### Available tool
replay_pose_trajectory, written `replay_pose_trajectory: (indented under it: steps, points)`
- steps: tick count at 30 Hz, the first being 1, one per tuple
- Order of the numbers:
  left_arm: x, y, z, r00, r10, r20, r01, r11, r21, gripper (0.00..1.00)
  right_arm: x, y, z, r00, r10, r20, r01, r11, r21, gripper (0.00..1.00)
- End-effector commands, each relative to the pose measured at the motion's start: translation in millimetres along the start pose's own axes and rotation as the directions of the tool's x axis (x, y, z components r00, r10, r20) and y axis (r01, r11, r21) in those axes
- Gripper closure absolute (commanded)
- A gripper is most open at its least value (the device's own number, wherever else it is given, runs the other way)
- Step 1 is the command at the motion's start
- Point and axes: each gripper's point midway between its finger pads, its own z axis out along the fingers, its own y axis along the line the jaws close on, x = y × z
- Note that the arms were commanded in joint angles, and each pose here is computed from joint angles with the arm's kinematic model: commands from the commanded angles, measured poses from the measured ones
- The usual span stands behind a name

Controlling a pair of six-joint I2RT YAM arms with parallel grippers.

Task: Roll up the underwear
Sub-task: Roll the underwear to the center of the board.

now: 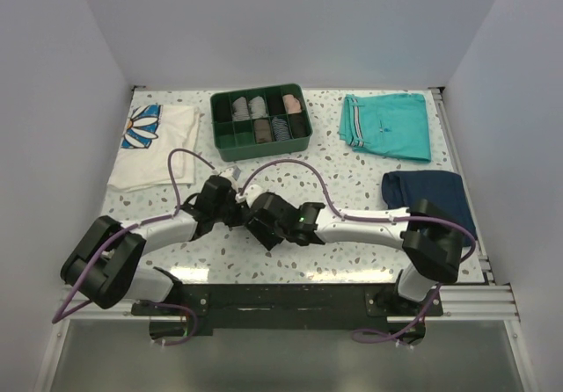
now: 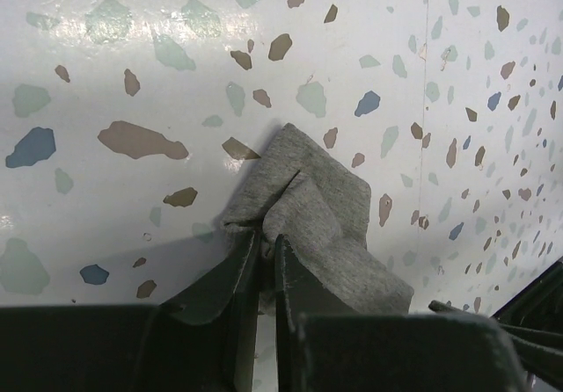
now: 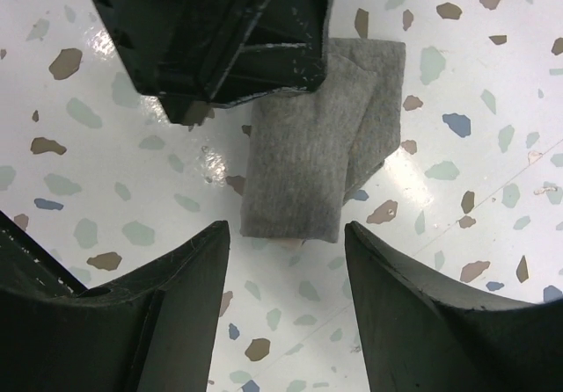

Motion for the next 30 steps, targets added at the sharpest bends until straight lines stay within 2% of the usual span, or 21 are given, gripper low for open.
replay_pose_trajectory:
  steps: [1, 12, 24, 28, 29, 30]
  points:
    - [2.6, 7.6, -2.9, 1.0, 0.023, -0.006, -0.023, 0.999, -0.036, 0.87, -15.9, 3.2, -3.5, 0.998, -0.056, 0.029, 0.055, 0.998, 0.034, 0.41]
    - [5.4, 10.5, -4.4, 1.0, 0.012, -0.004, -0.012, 0.999, -0.043, 0.87, -9.5, 11.1, 9.9, 0.992, -0.129, 0.01, 0.129, 0.991, 0.036, 0.41]
    - [5.4, 10.0, -4.6, 1.0, 0.001, -0.006, -0.002, 0.999, -0.043, 0.87, 9.3, 16.2, 40.4, 0.993, -0.116, -0.019, 0.117, 0.992, 0.054, 0.42]
    - [6.8, 10.9, -4.8, 1.0, -0.004, -0.008, 0.003, 0.999, -0.044, 0.87, 27.2, 11.5, 48.7, 0.993, -0.102, -0.058, 0.107, 0.991, 0.08, 0.47]
    - [6.7, 10.5, -5.0, 1.0, -0.004, -0.007, 0.004, 0.999, -0.044, 0.87, 30.5, 10.9, 49.1, 0.993, -0.094, -0.065, 0.099, 0.992, 0.084, 0.5]
    - [6.2, 10.8, -5.3, 1.0, -0.007, -0.006, 0.006, 0.999, -0.047, 0.87, 37.0, 8.6, 49.9, 0.993, -0.092, -0.078, 0.099, 0.991, 0.093, 0.59]
